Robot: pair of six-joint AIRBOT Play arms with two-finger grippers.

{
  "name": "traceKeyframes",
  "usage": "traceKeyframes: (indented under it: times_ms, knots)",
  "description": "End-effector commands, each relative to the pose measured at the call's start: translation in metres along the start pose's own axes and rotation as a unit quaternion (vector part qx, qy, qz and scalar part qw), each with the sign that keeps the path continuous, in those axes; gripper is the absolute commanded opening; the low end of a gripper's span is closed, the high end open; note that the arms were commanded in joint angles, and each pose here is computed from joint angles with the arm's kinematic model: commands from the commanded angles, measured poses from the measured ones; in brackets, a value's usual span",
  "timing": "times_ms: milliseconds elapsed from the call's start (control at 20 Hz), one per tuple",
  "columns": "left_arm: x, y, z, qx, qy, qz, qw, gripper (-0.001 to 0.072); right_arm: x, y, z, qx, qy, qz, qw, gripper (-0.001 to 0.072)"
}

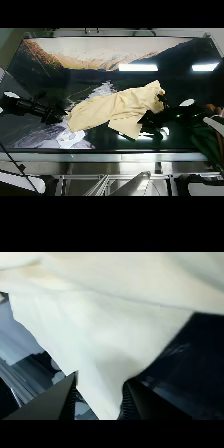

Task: Fold the shirts.

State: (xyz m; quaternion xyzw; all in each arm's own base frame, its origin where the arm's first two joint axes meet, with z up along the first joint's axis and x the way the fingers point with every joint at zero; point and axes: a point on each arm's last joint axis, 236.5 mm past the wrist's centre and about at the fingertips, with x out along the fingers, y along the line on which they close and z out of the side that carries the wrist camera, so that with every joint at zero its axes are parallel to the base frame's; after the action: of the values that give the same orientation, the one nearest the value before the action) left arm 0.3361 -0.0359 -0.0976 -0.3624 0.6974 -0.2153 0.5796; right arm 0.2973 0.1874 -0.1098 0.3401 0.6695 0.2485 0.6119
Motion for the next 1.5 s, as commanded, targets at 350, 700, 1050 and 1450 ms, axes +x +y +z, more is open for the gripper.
traceKeyframes:
  times_ms: [350,700,1050,1450]
  knots:
    - [0.016,-0.001,0.056,0.050,-0.099,0.053,0.992,0.0013,0.012,0.028,-0.001,-0.009,0.003,0.050,0.999,0.0016]
    - [-0.149,-0.146,0.060,0.189,-0.254,-0.029,0.948,0.0013,-0.234,0.238,0.033,-0.242,-0.255,0.215,0.911,0.0016]
    - [-0.332,-0.248,-0.010,0.280,-0.490,0.068,0.823,0.0014,-0.499,0.358,-0.067,-0.366,-0.598,0.161,0.695,0.0016]
    - [-0.353,-0.326,-0.061,0.364,-0.531,-0.039,0.764,0.0014,-0.495,0.357,-0.075,-0.391,-0.599,0.130,0.686,0.0016]
